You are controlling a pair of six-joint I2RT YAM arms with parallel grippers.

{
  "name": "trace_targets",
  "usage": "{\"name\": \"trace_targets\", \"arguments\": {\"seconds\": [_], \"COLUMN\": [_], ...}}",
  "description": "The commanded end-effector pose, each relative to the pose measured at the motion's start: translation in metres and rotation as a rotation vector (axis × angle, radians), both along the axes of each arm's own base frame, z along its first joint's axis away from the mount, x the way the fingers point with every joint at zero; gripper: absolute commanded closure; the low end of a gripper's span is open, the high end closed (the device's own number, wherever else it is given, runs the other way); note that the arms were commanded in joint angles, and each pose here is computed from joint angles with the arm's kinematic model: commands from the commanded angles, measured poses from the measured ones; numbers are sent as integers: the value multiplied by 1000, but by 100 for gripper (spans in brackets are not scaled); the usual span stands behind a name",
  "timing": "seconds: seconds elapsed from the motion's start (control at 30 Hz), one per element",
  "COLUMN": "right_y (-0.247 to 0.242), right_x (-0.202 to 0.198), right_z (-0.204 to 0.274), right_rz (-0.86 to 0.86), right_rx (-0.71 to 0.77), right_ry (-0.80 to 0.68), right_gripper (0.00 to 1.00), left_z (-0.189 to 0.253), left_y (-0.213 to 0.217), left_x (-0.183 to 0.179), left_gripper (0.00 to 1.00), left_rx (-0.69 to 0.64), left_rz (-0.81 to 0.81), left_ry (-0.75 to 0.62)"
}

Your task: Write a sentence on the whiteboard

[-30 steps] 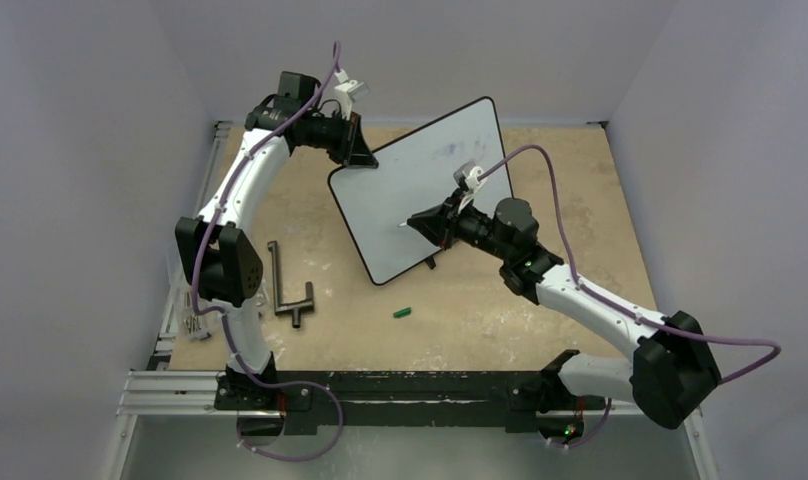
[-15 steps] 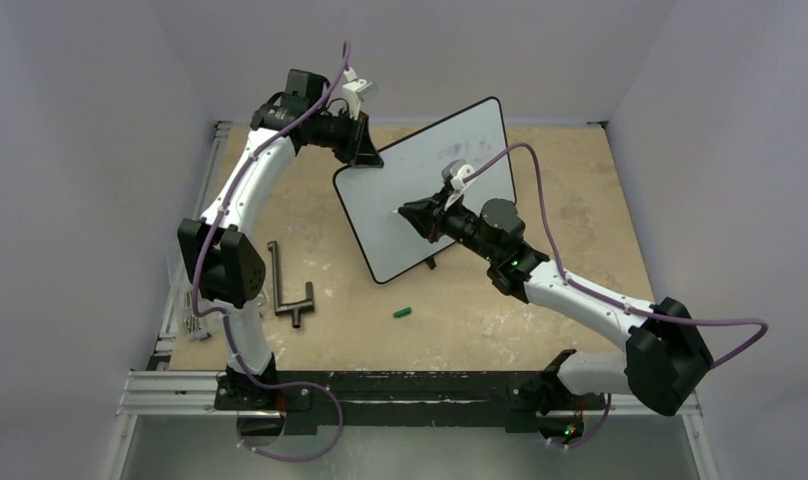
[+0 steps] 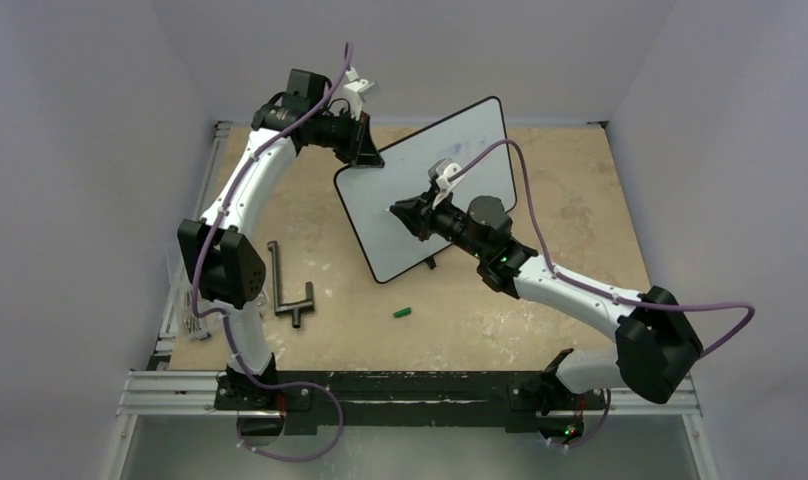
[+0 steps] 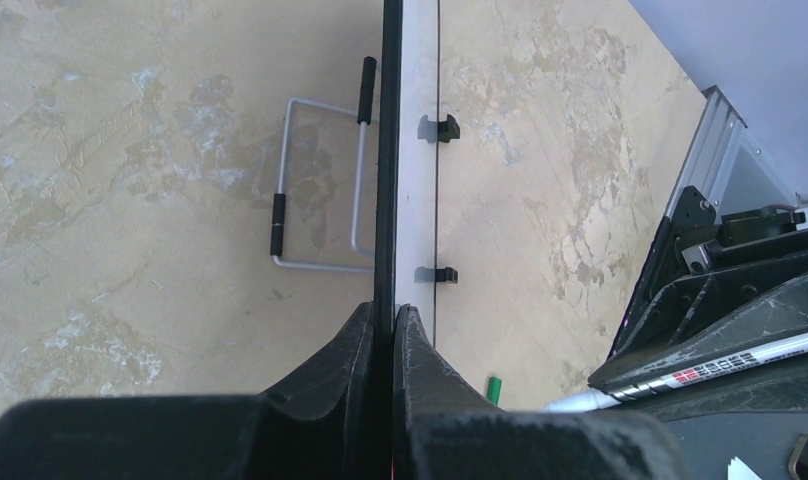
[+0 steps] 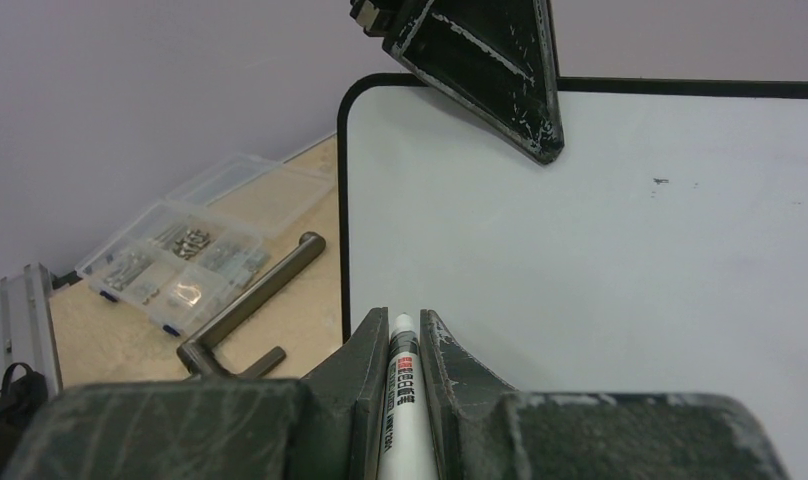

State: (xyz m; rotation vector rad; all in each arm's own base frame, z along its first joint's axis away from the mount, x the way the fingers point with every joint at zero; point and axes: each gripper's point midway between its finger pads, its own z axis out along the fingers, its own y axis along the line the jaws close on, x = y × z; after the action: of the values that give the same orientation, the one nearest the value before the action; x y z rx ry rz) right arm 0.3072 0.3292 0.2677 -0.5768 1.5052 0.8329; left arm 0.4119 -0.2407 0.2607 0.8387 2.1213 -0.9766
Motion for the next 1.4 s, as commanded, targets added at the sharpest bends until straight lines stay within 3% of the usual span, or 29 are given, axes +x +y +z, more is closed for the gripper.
{"name": "trace_targets", "arguments": {"seconds": [0.0, 0.5, 1.37], "right_y": [5, 13, 46], "right_x": [0, 11, 54], "right_z": [37, 47, 65], "right_rz": [21, 16, -29], "right_rx": [54, 72, 152], "right_ry": [-126, -231, -232], "right_gripper": [100, 100, 100], "left_z": [-56, -60, -59], "left_y": [12, 15, 16], "left_x": [-7, -5, -6], "left_gripper": [100, 100, 100], "left_rx": [208, 229, 234], "left_rz": [-5, 8, 8], "left_ry": [56, 70, 74]}}
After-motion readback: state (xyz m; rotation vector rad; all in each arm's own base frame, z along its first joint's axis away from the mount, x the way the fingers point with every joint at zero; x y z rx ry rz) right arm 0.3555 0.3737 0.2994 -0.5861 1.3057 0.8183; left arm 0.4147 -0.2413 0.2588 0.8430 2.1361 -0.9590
